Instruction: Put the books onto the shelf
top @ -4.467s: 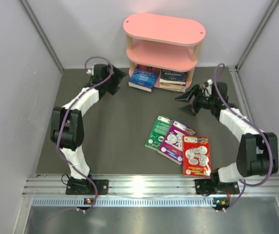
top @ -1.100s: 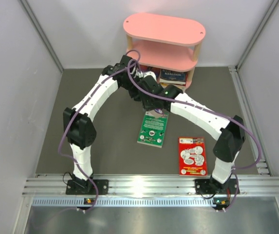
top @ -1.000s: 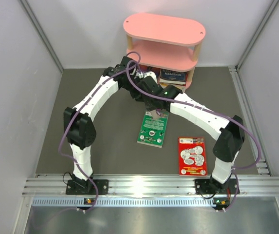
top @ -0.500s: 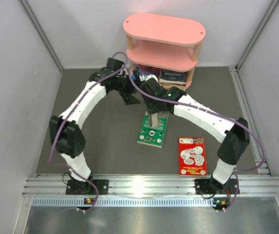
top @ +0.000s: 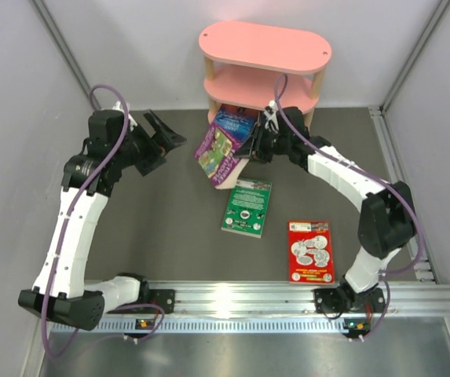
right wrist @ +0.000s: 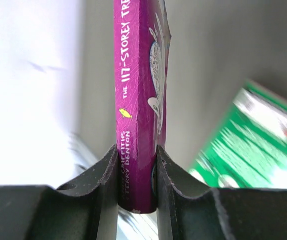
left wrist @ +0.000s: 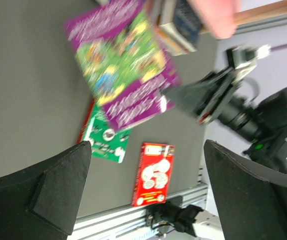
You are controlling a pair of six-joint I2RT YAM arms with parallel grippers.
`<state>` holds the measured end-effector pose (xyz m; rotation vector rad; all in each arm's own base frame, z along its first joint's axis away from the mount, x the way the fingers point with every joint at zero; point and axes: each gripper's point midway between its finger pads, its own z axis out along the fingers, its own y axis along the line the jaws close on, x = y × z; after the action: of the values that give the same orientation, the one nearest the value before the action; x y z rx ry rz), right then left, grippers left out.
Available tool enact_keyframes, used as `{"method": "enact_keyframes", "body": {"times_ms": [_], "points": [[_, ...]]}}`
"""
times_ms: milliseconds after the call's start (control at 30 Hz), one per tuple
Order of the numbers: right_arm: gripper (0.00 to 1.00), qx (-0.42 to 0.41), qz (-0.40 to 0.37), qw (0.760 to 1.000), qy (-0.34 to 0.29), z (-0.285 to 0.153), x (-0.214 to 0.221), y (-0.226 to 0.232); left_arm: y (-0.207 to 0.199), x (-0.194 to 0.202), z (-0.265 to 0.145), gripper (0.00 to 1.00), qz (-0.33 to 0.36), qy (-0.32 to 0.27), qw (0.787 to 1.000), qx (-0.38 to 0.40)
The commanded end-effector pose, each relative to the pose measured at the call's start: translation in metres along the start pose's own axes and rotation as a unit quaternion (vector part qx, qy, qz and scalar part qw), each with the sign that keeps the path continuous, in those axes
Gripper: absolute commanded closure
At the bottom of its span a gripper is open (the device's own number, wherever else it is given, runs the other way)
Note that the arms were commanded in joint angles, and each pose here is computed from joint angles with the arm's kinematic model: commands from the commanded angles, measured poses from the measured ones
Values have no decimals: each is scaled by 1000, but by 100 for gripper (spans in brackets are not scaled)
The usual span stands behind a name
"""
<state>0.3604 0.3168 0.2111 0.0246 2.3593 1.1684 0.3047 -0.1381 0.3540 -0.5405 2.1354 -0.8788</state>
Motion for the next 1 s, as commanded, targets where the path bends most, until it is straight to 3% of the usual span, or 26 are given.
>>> {"method": "enact_keyframes", "body": {"times_ms": [0, 133, 433, 633, 967], "points": [[100, -198, -7, 978, -62, -11, -65, 89, 38, 12, 1, 1, 5, 6, 998, -67], [100, -212, 47, 972, -85, 1, -96, 86, 44, 18, -6, 1, 7, 8, 997, -74], [100, -119, 152, 966, -170, 25, -135, 30, 49, 21, 1, 1, 9, 14, 997, -78], [100, -48, 263, 931, -248, 29, -147, -13, 53, 29, 12, 1, 4, 36, 997, -73], [100, 5, 341, 879, -333, 53, -173, -35, 58, 40, 21, 1, 3, 61, 996, -69]]}}
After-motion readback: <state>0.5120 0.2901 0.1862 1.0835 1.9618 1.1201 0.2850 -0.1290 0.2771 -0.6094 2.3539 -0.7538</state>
